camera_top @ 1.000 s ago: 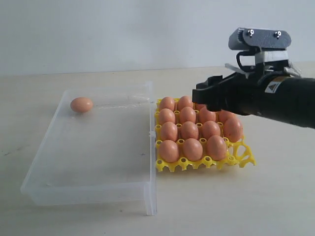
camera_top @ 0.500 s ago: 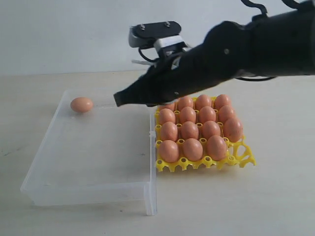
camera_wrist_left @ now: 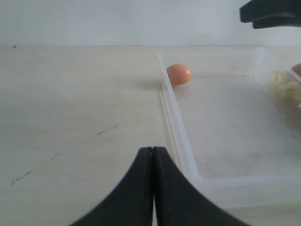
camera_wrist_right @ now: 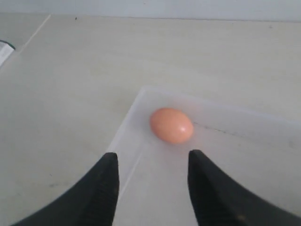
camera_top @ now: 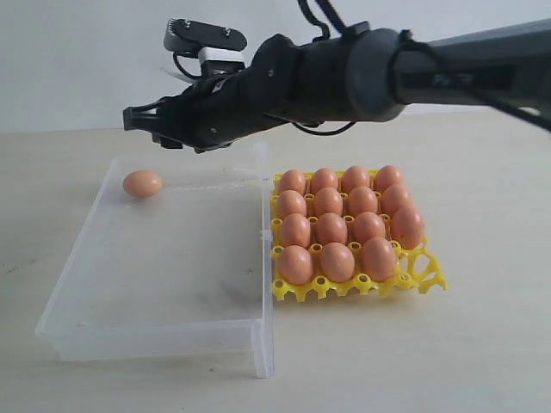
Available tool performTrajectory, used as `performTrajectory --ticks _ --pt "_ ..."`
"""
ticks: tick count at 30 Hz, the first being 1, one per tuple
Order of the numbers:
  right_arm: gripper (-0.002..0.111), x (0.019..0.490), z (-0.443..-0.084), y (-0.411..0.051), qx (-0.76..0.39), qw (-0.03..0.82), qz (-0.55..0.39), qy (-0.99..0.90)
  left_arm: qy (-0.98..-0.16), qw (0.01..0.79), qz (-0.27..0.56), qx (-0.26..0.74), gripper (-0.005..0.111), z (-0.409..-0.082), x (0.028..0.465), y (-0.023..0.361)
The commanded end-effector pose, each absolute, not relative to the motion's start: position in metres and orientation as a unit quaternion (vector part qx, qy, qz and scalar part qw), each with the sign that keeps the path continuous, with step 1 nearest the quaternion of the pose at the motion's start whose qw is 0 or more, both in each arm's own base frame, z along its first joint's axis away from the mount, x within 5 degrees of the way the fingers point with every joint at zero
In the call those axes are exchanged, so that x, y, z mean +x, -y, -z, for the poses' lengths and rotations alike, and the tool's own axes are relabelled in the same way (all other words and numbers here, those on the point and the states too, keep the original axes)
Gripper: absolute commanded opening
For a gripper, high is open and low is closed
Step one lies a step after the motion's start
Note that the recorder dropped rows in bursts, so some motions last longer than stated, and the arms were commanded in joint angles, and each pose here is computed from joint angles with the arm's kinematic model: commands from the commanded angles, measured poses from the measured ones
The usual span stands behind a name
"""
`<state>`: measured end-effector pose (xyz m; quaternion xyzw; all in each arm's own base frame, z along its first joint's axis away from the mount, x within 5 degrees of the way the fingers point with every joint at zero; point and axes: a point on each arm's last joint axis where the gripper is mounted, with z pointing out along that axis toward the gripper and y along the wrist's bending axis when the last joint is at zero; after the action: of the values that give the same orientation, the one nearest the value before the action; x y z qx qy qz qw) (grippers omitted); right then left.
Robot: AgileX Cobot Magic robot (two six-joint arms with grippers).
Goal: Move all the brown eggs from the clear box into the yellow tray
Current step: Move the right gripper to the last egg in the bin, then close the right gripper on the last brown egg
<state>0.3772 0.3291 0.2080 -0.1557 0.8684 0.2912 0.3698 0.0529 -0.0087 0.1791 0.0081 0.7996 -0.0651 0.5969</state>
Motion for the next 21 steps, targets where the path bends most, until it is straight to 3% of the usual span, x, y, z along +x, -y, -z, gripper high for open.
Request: performTrajectory --ticks 1,13,21 --pt "0.051 0.399 -0.197 -0.352 -0.126 0.367 -0.327 -0.862 -0.796 0.602 0.065 0.008 0.000 -0.181 0.053 0.009" --pt "0.051 0.432 -0.122 -0.384 0.068 0.265 -0.414 -0.868 -0.796 0.602 0.065 0.008 0.000 -0.181 0.053 0.009" --pt "0.059 0.439 -0.107 -0.385 0.127 0.260 -0.426 -0.857 -0.796 0.602 0.065 0.008 0.000 -0.181 0.053 0.009"
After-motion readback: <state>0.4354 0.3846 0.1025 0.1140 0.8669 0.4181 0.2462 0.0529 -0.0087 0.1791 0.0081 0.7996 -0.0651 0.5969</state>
